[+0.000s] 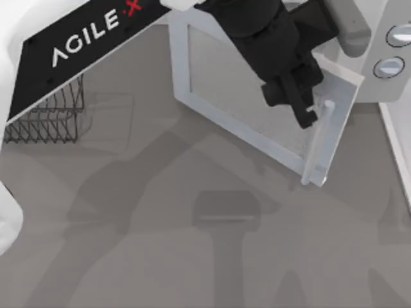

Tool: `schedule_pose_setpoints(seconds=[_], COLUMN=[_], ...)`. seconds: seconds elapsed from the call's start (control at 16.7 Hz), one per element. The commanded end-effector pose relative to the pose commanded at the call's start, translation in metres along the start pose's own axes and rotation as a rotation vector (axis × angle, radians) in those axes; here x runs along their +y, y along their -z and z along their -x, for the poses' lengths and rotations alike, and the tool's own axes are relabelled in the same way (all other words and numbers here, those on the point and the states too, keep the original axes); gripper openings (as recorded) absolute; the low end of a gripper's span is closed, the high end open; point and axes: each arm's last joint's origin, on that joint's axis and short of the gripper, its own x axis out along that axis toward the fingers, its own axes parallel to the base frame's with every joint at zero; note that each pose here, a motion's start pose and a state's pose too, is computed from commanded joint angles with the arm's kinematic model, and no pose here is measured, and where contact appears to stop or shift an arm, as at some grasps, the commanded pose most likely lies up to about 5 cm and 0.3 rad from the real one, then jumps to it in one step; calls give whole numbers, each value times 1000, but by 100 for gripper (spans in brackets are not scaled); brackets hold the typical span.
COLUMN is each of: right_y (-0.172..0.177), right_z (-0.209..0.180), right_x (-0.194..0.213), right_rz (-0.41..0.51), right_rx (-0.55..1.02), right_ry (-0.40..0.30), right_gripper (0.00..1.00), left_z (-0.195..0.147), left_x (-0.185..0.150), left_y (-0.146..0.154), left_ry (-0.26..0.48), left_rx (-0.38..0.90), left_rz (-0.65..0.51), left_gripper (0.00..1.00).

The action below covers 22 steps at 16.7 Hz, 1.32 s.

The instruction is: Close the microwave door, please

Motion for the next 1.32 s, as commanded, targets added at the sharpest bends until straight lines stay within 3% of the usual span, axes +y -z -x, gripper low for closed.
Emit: schedule_pose_setpoints(seconds=[0.24, 0.42, 0.9, 1.32], right_y=[0, 0, 0, 0], right_z=[0, 0, 0, 0], right_x=[0, 0, 0, 0], right_rz=[0, 0, 0, 0], right_rx=[0, 0, 0, 0], right_ry=[0, 0, 0, 0], right_gripper=[100, 100, 100, 100], left_z=[33, 38, -14, -18], left_x=[-39, -51, 3, 1], left_y=[-13, -21, -15, -20], left_ry=[57, 77, -13, -7], left_rx=[-36, -39, 4, 8], left_rz=[-112, -137, 20, 16], left_gripper=[0, 0, 0, 0])
